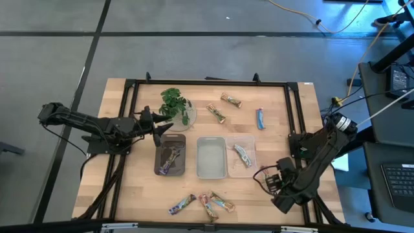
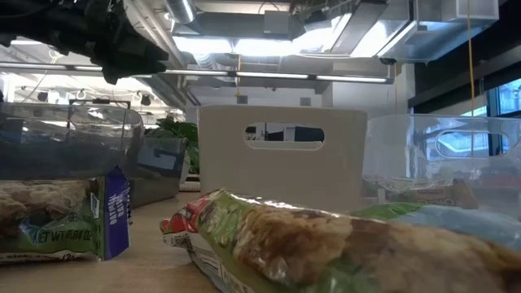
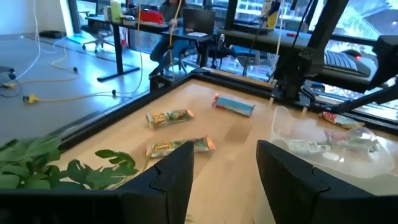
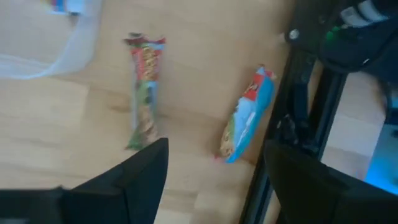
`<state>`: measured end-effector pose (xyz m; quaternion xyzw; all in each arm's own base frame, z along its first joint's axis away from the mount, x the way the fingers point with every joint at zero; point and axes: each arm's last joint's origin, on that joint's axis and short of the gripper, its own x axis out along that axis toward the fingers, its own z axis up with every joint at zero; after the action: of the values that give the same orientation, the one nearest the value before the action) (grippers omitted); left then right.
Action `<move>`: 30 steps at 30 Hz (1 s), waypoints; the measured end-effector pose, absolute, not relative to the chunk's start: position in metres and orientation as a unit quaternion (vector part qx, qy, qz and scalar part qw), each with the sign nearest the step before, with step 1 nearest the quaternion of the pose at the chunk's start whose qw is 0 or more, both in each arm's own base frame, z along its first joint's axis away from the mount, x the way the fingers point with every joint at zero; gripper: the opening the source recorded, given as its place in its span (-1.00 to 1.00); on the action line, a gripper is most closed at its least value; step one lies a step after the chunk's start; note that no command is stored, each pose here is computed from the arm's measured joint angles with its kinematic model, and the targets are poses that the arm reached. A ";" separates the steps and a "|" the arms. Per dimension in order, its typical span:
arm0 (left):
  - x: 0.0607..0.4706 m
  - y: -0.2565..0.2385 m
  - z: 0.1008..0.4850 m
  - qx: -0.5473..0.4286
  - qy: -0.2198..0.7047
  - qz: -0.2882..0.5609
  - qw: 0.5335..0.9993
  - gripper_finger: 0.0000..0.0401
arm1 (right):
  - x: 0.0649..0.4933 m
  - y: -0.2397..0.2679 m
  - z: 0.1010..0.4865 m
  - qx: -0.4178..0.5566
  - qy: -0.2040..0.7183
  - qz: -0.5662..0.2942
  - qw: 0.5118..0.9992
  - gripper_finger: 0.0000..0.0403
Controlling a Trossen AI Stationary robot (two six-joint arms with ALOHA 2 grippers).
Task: Pick and place Granola Bars by type
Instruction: Put the red granola bar into the grey bin
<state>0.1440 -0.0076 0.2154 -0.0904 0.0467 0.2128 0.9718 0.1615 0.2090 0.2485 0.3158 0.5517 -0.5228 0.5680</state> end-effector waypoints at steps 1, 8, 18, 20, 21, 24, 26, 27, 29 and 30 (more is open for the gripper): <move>0.144 -0.007 0.215 -0.089 0.048 0.213 0.972 -0.16 | 0.159 0.208 0.244 0.307 0.555 -0.529 0.563 0.31; 0.144 -0.007 0.216 -0.090 0.044 0.216 0.971 -0.16 | 0.144 0.196 0.211 0.266 0.594 -0.571 0.501 0.31; 0.144 -0.007 0.217 -0.093 0.037 0.215 0.972 -0.16 | 0.143 0.185 0.178 0.260 0.618 -0.543 0.506 0.31; 0.144 -0.007 0.217 -0.093 0.037 0.215 0.972 -0.16 | 0.144 0.181 0.169 0.264 0.623 -0.535 0.506 0.31; 0.144 -0.007 0.217 -0.092 0.037 0.215 0.972 -0.16 | 0.144 0.179 0.164 0.267 0.624 -0.534 0.504 0.31; 0.144 -0.007 0.217 -0.093 0.037 0.215 0.972 -0.18 | 0.142 0.171 0.152 0.274 0.630 -0.543 0.483 0.31; 0.144 -0.007 0.217 -0.092 0.037 0.215 0.972 -0.18 | 0.140 0.166 0.146 0.277 0.634 -0.547 0.472 0.31; 0.144 -0.007 0.217 -0.092 0.037 0.215 0.972 -0.18 | 0.140 0.165 0.142 0.280 0.635 -0.546 0.469 0.31; 0.144 -0.007 0.217 -0.092 0.037 0.215 0.972 -0.17 | 0.139 0.163 0.137 0.288 0.640 -0.542 0.463 0.31; 0.144 -0.007 0.217 -0.092 0.037 0.215 0.972 -0.16 | 0.139 0.163 0.134 0.294 0.641 -0.537 0.463 0.31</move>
<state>0.1442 -0.0074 0.2173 -0.0924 0.0369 0.2149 0.9715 0.1391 0.1625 0.1341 0.2938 0.6410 -0.5370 0.4630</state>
